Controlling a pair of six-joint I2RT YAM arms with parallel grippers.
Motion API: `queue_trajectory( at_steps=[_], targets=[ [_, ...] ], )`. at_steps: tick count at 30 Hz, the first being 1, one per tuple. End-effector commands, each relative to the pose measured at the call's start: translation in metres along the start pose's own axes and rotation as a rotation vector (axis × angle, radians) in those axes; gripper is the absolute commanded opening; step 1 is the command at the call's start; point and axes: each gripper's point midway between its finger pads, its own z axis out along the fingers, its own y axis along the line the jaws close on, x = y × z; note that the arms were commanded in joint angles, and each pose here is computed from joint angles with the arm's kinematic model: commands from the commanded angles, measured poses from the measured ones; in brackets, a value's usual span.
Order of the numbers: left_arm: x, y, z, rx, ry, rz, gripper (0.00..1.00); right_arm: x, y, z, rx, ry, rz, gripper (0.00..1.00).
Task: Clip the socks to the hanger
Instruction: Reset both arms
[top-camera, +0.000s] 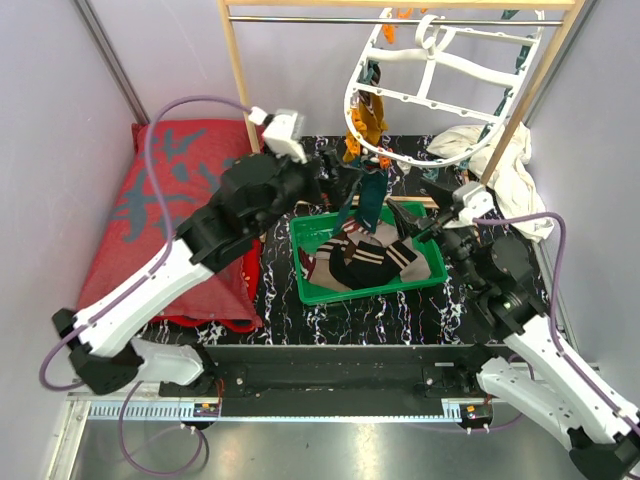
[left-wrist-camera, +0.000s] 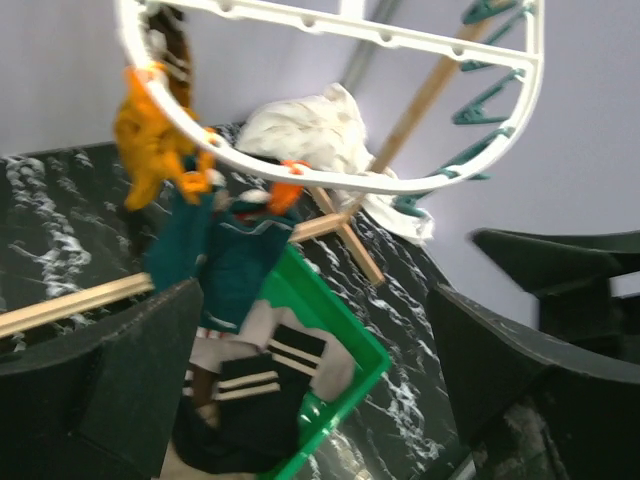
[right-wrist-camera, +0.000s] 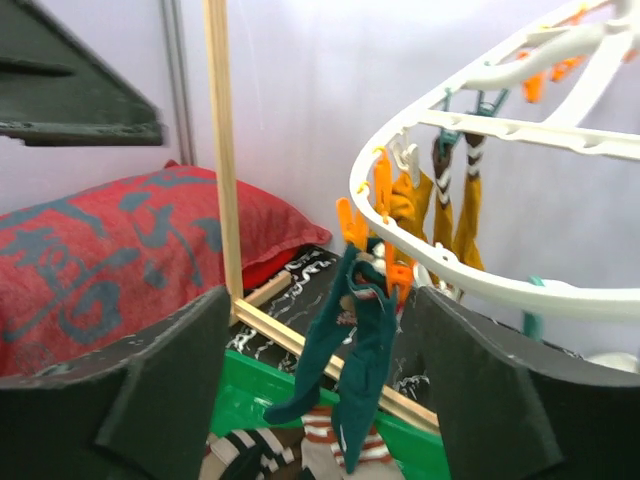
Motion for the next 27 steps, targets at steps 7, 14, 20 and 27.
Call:
queue_trajectory(
  at_steps=[7, 14, 20, 27],
  targets=[
    [0.019, 0.125, -0.086, -0.337, -0.081, 0.078, 0.99, 0.021, -0.044, -0.068, 0.251, 0.113, -0.021, 0.96],
    [0.042, 0.195, -0.162, -0.606, -0.164, 0.180, 0.99, 0.025, -0.089, -0.135, 0.521, 0.151, -0.075, 1.00],
    [0.044, 0.208, -0.206, -0.624, -0.315, 0.165, 0.99, 0.020, -0.109, -0.177, 0.646, 0.145, -0.103, 1.00],
    [0.064, 0.219, -0.217, -0.598, -0.417, 0.161, 0.99, 0.041, -0.119, -0.200, 0.735, 0.179, -0.120, 1.00]
  ],
)
